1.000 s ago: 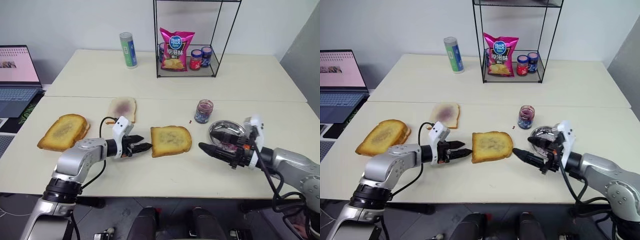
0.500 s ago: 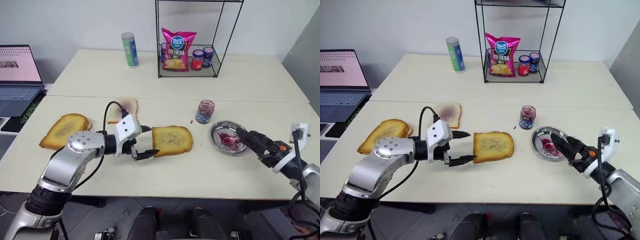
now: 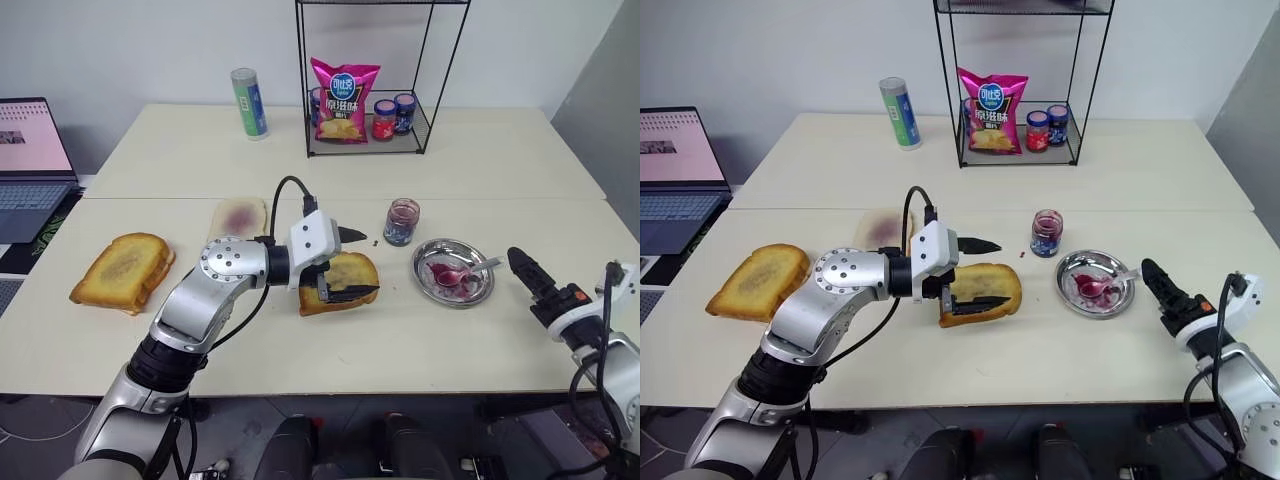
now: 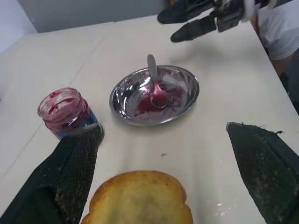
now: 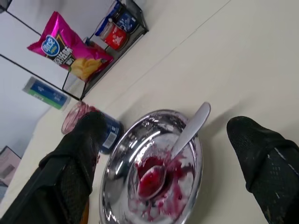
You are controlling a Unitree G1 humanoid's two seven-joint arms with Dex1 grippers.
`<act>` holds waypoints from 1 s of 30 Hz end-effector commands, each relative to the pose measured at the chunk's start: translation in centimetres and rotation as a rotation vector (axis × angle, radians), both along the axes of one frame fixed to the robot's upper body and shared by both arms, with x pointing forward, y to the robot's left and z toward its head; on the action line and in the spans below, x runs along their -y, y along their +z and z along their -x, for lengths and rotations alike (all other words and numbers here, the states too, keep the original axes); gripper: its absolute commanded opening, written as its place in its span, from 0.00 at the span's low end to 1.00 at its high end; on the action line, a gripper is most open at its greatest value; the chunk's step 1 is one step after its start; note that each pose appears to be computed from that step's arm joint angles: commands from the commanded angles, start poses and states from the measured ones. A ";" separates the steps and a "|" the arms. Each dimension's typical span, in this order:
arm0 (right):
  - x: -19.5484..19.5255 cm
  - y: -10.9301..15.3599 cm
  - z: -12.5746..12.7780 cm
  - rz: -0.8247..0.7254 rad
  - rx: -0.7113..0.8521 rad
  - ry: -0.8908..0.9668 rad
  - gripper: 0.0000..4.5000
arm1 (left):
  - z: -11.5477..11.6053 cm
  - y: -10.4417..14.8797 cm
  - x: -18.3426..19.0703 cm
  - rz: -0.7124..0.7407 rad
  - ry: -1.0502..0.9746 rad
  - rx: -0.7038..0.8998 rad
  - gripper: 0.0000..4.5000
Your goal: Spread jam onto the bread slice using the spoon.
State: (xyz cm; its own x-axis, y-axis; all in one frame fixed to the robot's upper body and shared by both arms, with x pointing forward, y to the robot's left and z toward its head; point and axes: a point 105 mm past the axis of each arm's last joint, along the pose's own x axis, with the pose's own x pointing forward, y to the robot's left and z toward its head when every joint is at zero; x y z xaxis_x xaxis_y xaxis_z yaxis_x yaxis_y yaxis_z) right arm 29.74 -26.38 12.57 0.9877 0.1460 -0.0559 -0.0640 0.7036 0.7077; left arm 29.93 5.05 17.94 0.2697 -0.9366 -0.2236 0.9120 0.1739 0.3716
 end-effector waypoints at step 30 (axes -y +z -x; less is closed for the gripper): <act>-0.6 -2.8 -5.5 -0.087 0.011 0.055 0.80 | -0.2 1.6 0.1 0.041 0.079 0.063 1.00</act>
State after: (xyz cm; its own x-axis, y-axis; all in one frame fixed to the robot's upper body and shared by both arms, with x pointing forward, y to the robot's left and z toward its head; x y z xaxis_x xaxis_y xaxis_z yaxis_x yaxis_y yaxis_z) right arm 35.06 -25.85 9.06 0.9770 0.2068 -0.0521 -0.0920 0.6289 0.7720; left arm 30.48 5.48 18.34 0.3632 -0.9098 -0.2009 0.8859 0.2705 0.3768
